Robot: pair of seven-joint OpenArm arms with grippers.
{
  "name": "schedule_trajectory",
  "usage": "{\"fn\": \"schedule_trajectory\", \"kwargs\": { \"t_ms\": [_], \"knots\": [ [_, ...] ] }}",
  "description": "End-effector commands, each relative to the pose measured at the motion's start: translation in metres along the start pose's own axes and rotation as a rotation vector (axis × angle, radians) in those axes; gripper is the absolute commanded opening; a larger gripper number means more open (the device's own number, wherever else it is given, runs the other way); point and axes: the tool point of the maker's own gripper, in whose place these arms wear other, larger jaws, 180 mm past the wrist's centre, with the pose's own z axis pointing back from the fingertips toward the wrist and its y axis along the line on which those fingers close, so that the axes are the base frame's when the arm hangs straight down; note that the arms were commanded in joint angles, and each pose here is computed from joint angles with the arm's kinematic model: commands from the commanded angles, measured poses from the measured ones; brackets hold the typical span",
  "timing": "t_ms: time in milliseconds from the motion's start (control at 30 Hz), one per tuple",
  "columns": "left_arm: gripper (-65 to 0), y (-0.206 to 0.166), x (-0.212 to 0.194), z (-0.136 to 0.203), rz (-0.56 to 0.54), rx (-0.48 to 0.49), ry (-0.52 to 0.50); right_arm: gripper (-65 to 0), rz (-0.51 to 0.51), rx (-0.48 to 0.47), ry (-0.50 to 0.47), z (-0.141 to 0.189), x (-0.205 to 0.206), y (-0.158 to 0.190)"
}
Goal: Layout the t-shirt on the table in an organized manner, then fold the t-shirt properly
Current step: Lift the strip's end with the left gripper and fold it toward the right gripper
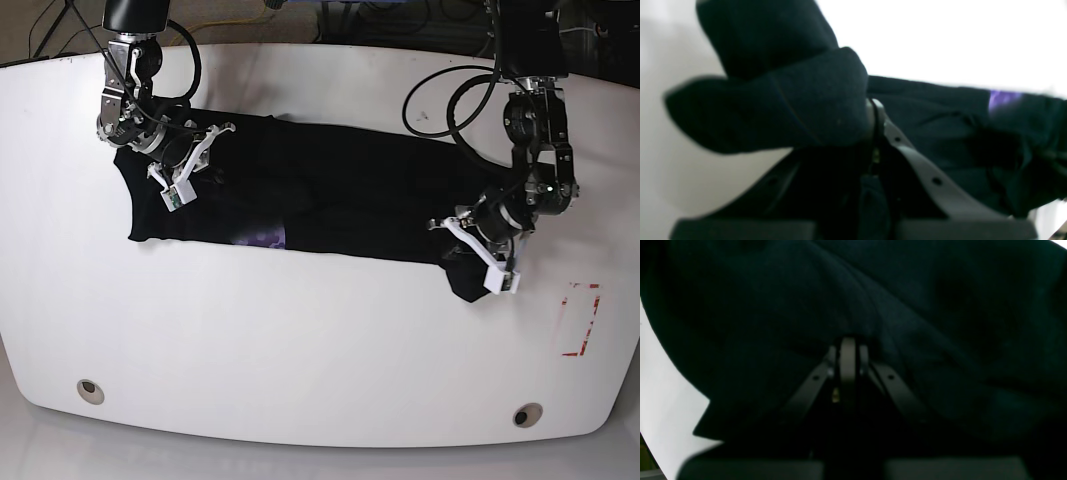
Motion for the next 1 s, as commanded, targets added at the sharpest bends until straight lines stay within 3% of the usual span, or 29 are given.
{"fn": "schedule_trajectory", "kwargs": {
  "t_ms": [0,367,733,967],
  "knots": [
    [-65.0,-0.024,0.019,0.001,-0.043,-0.042,-0.06,-64.7,0.028,-0.052,0.122,0.004,-0.023,-0.012],
    [-65.0,-0.086,0.001,-0.018,-0.094,-0.156,-0.012,-64.7,0.03,-0.052,0.123,0.003,-0.023,-0.012],
    [-65.0,-0.102,-0.017,-0.034,-0.133,-0.134,0.041,-64.7,0.021,-0.044,0.118,-0.001,-0.024,-0.006],
    [-65.0,-0.115,-0.015,-0.036,-0.146,-0.159,0.018,-64.7,0.016,-0.039,0.115,-0.002,-0.023,-0.004]
  ]
}}
